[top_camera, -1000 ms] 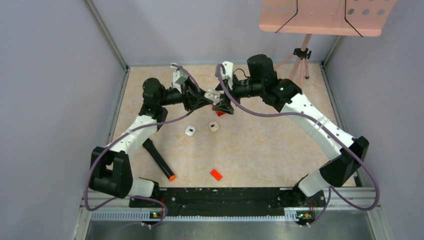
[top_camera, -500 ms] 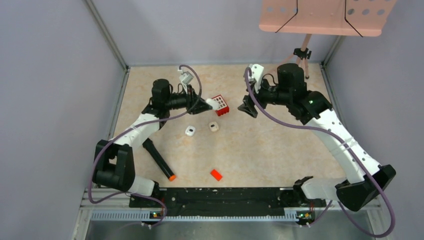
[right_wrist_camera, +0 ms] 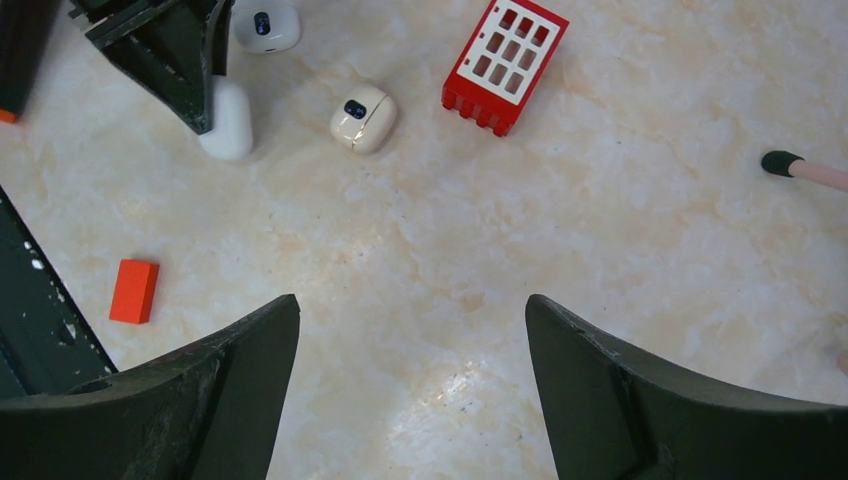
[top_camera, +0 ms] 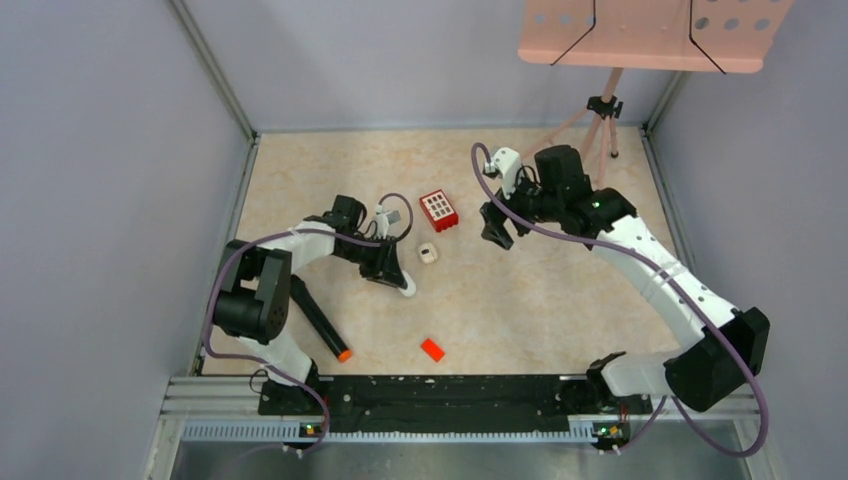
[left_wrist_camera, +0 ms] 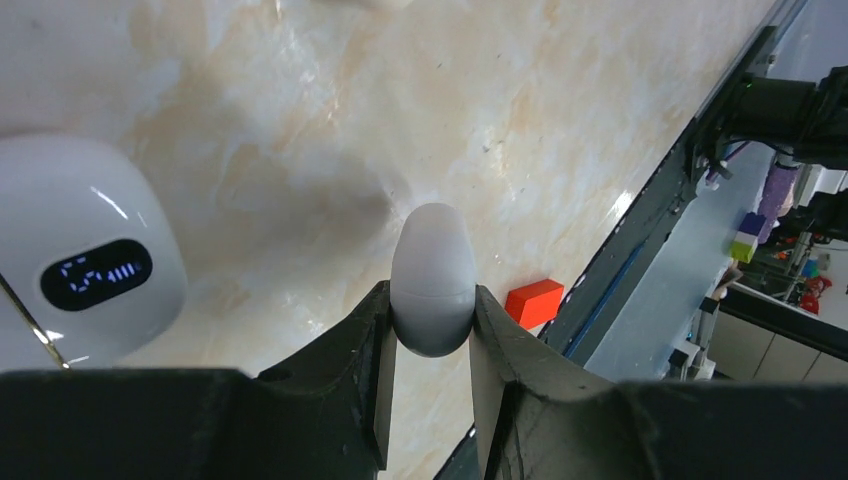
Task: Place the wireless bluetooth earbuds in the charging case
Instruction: Place the charging case at the center of the board, then reset both arms
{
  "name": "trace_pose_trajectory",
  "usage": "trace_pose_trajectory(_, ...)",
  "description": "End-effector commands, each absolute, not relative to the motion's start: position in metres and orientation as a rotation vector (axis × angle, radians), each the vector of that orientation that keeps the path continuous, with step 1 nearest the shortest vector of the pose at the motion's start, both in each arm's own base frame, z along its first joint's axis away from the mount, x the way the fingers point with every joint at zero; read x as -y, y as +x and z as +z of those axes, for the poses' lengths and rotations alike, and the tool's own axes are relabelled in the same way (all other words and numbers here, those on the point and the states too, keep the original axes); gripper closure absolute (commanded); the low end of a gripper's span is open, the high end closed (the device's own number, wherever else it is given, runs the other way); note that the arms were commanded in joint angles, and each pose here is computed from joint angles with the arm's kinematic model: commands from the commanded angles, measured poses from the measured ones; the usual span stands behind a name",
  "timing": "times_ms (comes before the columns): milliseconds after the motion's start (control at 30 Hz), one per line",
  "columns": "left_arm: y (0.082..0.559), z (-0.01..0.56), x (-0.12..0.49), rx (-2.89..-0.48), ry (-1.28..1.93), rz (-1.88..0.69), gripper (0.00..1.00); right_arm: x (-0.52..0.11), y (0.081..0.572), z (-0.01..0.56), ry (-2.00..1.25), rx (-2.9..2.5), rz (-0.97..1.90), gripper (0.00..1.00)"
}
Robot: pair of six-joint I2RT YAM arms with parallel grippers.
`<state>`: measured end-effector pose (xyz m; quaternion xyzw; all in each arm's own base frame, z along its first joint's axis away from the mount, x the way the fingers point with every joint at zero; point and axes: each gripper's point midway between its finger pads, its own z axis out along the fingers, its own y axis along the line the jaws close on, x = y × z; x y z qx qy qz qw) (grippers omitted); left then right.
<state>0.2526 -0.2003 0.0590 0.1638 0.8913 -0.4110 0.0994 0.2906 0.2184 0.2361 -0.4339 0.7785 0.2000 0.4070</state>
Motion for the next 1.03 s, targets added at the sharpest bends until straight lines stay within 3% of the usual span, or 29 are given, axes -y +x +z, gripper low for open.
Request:
trace_pose_trajectory(0, 0.242, 0.046, 0.194, -2.706, 0.514, -1.153, 0.88, -0.218, 0.304, 0.237, -0.995, -1.975, 0.477, 0.17)
trace_pose_trajectory(100, 0.249, 0.040, 0.187, -2.735, 0.533, -1.037, 0.70, -0.215, 0.306, 0.235, -0.955, -1.989, 0.458, 0.14)
trace_pose_trajectory(133, 0.251, 0.041, 0.185, -2.734, 0.547, -1.010, 0.53, -0.214, 0.307, 0.236, -0.946, -1.988, 0.454, 0.11)
trace_pose_trajectory(267, 0.256, 0.061, 0.181, -2.722, 0.601, -0.959, 0.16, -0.213, 0.310, 0.240, -0.926, -1.986, 0.455, 0.05)
trace_pose_trajectory(300, 0.256, 0.068, 0.179, -2.720, 0.617, -0.949, 0.12, -0.215, 0.310, 0.242, -0.924, -1.981, 0.465, 0.03)
trace_pose_trajectory(467, 0.272, 0.121, 0.172, -2.556, 0.686, -0.836, 0.08, -0.225, 0.325, 0.270, -0.804, -1.933, 0.514, 0.01)
trace_pose_trajectory(533, 0.292, 0.156, 0.165, -2.412, 0.645, -0.738, 0.02, -0.221, 0.342, 0.282, -0.671, -1.949, 0.467, 0.01)
trace_pose_trajectory(767, 0.365, 0.300, 0.093, -1.814, 0.137, -0.256, 0.01, -0.191, 0.382, 0.331, -0.379, -1.941, 0.260, 0.01)
trace_pose_trajectory(1000, 0.374, 0.322, 0.062, -1.781, 0.053, -0.148, 0.01, -0.185, 0.379, 0.350, -0.342, -1.927, 0.249, 0.01)
